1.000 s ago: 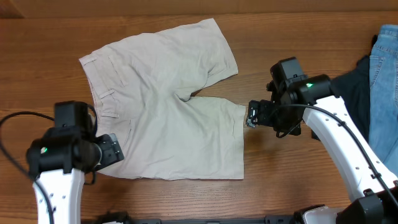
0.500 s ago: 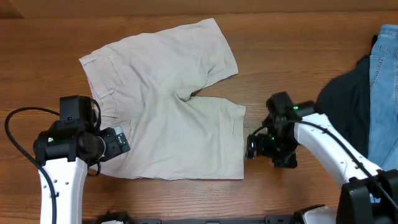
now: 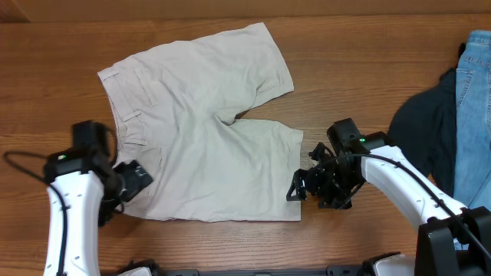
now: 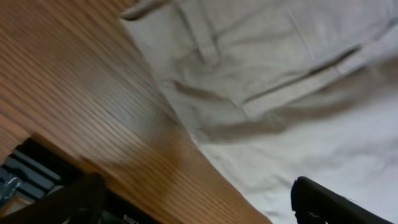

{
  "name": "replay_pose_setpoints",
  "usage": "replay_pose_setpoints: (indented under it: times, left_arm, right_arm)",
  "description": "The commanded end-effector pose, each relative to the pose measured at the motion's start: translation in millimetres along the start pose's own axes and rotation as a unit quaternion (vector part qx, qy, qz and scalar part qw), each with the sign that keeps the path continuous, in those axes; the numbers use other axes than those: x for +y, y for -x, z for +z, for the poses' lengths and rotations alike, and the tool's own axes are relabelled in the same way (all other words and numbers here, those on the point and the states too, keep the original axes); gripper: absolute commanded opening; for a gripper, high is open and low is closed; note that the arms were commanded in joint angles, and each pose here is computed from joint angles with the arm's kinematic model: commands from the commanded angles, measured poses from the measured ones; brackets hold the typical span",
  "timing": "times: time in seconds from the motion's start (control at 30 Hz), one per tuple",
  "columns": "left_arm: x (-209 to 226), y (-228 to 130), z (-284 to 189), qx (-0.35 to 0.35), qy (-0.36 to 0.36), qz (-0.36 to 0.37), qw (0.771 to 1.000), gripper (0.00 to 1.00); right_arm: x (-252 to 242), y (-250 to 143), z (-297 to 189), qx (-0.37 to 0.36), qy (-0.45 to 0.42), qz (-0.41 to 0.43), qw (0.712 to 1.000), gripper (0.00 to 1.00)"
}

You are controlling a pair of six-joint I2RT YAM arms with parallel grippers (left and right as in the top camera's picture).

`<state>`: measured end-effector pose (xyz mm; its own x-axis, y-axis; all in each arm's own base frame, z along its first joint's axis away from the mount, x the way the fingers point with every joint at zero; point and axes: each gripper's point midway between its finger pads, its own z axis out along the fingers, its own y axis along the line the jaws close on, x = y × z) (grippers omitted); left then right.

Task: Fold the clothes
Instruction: 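Grasp the shorts' bottom-left corner with the left gripper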

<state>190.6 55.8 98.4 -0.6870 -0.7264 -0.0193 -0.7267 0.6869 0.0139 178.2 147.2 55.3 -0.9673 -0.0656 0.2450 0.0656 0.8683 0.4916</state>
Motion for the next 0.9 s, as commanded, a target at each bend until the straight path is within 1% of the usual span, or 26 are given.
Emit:
replay_pose_setpoints:
  times: [0.0,0.03,0.07,0.17,0.27,0.33,0.37,0.43,0.5,0.6,0.67,0.77,0.8,0.83,0.87]
  left_arm:
    - [10.4,1.2,11.1,0.022,-0.041,-0.043,0.998,1.00]
    - [9.5,-0.2,19.5,0.032,-0.062,-0.061,0.996,1.00]
    - [12.5,-1.0,28.0,0.035,-0.068,-0.074,0.994,1.00]
    - [32.4,5.3,48.3,0.021,-0.055,-0.115,0.992,0.98]
    - [42.2,19.1,54.9,0.001,-0.052,-0.138,0.989,0.96]
    - [45.4,31.6,58.3,-0.018,-0.051,-0.133,0.990,0.96]
    - [44.1,38.4,61.3,-0.026,-0.053,-0.118,0.991,0.96]
    - [43.8,45.9,68.9,-0.029,-0.050,-0.110,0.992,0.96]
    - [43.2,49.8,82.7,-0.016,-0.044,-0.110,0.993,0.93]
    - [44.2,43.9,99.8,0.017,-0.033,-0.102,0.994,0.85]
    - [44.7,40.7,106.6,0.032,-0.029,-0.098,0.994,0.75]
    - [44.9,41.6,106.8,0.030,-0.028,-0.095,0.995,0.47]
    - [44.7,42.2,106.0,0.029,-0.029,-0.094,0.995,0.40]
    - [44.4,43.4,105.0,0.027,-0.030,-0.092,0.995,0.27]
    - [43.9,45.2,104.0,0.025,-0.031,-0.092,0.995,0.23]
  right_arm:
    - [5.9,-1.8,0.3,-0.001,0.011,-0.016,1.000,1.00]
    - [5.5,-1.5,0.3,-0.001,0.010,-0.016,1.000,1.00]
    - [5.6,-1.5,0.3,-0.001,0.010,-0.016,1.000,1.00]
    - [4.2,-6.5,0.3,0.008,0.008,-0.010,1.000,1.00]
    - [3.4,-10.0,0.2,0.015,0.006,-0.006,1.000,1.00]
    - [3.4,-9.8,0.2,0.015,0.006,-0.006,1.000,1.00]
    - [3.5,-9.3,0.2,0.014,0.006,-0.006,1.000,1.00]
    - [3.6,-9.1,0.2,0.013,0.006,-0.007,1.000,1.00]
    - [3.4,-9.9,0.2,0.015,0.006,-0.006,1.000,1.00]
    - [2.7,-13.2,0.1,0.021,0.005,-0.001,1.000,1.00]
    - [2.2,-15.3,0.0,0.025,0.004,0.002,1.000,1.00]
    - [2.2,-15.3,0.0,0.025,0.004,0.002,1.000,1.00]
    - [2.2,-15.5,0.0,0.026,0.004,0.002,1.000,1.00]
    - [2.1,-15.8,0.0,0.026,0.004,0.003,1.000,1.00]
    - [2.1,-16.5,0.1,0.028,0.003,0.003,1.000,0.99]
